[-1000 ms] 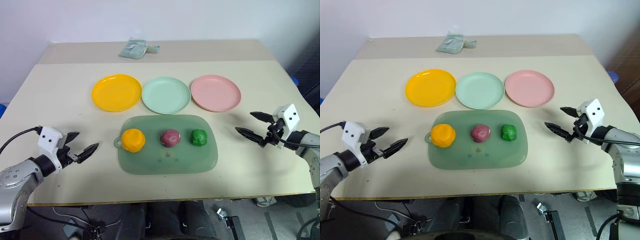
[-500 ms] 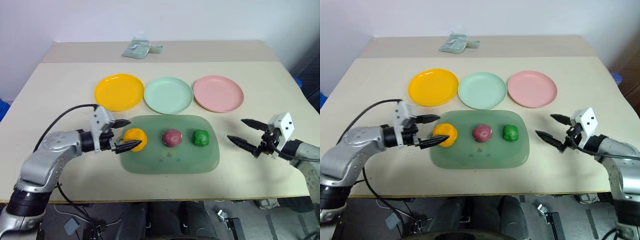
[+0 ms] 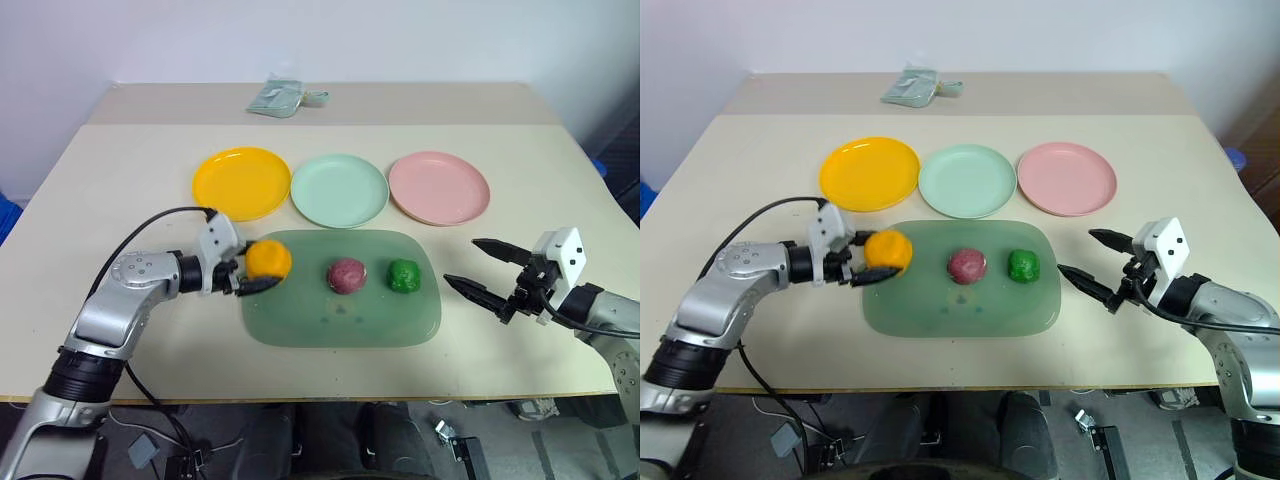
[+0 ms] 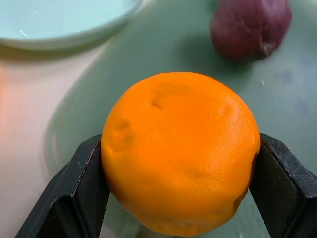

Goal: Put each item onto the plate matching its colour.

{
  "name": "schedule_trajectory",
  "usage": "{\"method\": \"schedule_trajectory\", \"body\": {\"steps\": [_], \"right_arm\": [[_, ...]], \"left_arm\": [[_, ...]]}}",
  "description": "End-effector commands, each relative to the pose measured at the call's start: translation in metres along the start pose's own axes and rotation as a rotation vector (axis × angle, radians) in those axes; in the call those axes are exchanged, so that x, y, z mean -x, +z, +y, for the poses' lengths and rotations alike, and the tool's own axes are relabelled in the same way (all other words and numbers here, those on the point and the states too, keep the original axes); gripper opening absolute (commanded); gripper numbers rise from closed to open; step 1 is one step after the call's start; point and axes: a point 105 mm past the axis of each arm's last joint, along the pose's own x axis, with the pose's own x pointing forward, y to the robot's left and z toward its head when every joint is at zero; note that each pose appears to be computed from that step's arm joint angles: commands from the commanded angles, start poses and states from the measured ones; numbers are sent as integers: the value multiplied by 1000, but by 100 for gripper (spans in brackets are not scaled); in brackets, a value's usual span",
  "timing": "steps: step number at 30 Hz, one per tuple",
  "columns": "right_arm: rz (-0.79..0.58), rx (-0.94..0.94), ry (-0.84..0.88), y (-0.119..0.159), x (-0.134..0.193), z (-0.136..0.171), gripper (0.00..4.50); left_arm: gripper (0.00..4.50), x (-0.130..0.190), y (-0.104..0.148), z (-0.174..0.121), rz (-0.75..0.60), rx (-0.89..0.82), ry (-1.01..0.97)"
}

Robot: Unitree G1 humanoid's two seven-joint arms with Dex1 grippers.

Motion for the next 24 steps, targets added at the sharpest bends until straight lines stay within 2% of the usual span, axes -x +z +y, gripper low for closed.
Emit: {"method": "schedule_trajectory", "body": {"steps": [1,5,8,13,14,15,19,23,24], "right_arm": [[-59,44,28,20,-6,5,450],[-83,51,105,29,-19,19,450],[-116,53,201,39,-31,41,450],[-167,70,294,52,-50,71,450],[-169,72,292,53,-52,72,450],[-169,74,288,53,-54,74,450],[-119,113,273,49,-62,76,450],[-63,186,260,46,-78,81,450],[-60,191,258,46,-82,81,450]], "left_arm": [[327,12,25,63,-46,-55,332],[327,5,14,112,51,30,563],[327,-8,11,128,54,106,605],[327,-27,9,136,79,141,604],[431,-28,9,137,76,155,607],[443,-29,11,138,71,157,608],[443,-25,33,145,-10,109,617],[443,-7,54,142,-123,10,583],[443,-2,54,140,-111,-66,581]]}}
